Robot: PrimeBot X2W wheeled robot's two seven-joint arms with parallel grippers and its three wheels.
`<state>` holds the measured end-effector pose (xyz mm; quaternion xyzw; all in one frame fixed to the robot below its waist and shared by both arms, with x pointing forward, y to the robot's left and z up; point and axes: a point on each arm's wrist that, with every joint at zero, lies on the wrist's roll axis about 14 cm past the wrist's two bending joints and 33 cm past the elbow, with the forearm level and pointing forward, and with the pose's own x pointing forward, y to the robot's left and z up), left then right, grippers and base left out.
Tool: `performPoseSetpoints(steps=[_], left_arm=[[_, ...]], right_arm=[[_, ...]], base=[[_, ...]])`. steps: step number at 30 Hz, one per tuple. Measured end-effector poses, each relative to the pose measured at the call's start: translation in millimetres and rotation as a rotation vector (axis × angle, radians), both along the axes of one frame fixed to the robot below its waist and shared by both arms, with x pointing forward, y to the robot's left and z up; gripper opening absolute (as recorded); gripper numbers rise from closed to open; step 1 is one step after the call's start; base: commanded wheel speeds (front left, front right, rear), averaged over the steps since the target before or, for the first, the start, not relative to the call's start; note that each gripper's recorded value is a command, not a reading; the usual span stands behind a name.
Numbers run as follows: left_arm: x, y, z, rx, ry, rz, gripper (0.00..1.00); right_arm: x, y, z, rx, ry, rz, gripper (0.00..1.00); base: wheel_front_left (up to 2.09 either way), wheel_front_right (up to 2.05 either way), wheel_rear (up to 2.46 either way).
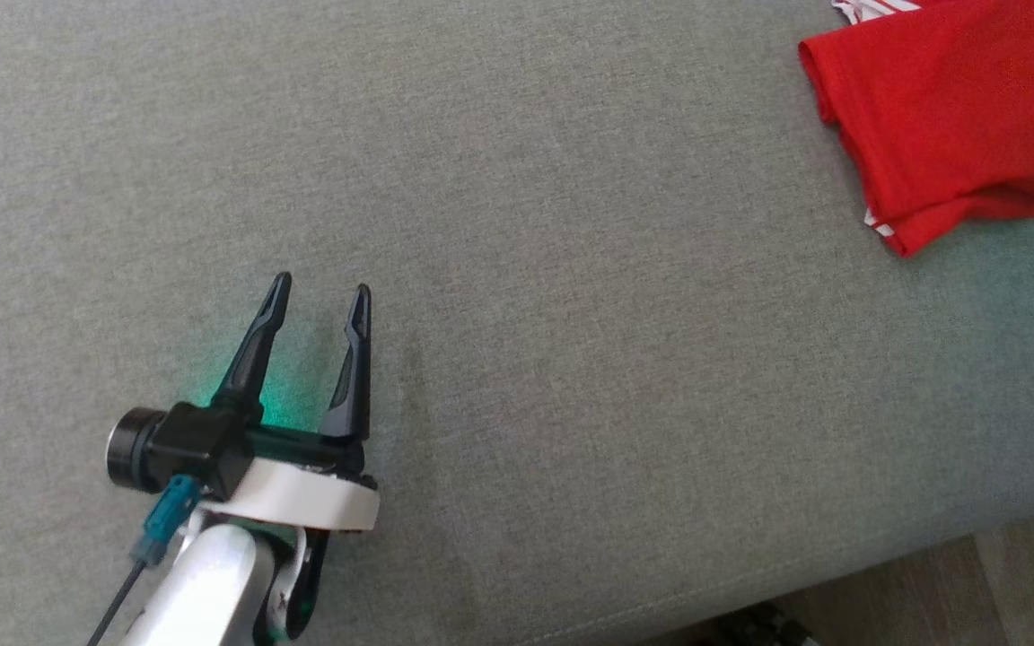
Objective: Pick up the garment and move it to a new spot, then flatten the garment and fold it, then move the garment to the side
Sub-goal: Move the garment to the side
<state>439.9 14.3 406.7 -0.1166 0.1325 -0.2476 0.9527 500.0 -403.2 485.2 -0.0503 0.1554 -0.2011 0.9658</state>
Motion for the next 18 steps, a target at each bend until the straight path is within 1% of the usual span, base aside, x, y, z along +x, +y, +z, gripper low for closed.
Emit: performPoseSetpoints(steps=[3, 6, 14, 18], left_arm=[[0, 1, 2, 0.001, -0.005, 0.003, 1.0], [0, 2, 5, 0.004, -0.014, 0.008, 1.0], [-3, 15, 22, -0.01, -0.056, 0.065, 1.0], [-5, 31, 33, -0.016, -0.082, 0.123, 1.0]], right_arm=[[3, 4, 4, -0.012, -0.019, 0.014, 1.0], [9, 19, 6, -0.013, -0.033, 0.058, 1.0], [27, 76, 23, 0.016, -0.12, 0.21, 1.0], [25, 116, 17, 0.077, -0.147, 0.286, 1.0]], base=[[0.0, 0.0, 0.0], [0.0, 0.0, 0.0], [0.0, 0.0, 0.0], [0.0, 0.0, 0.0]])
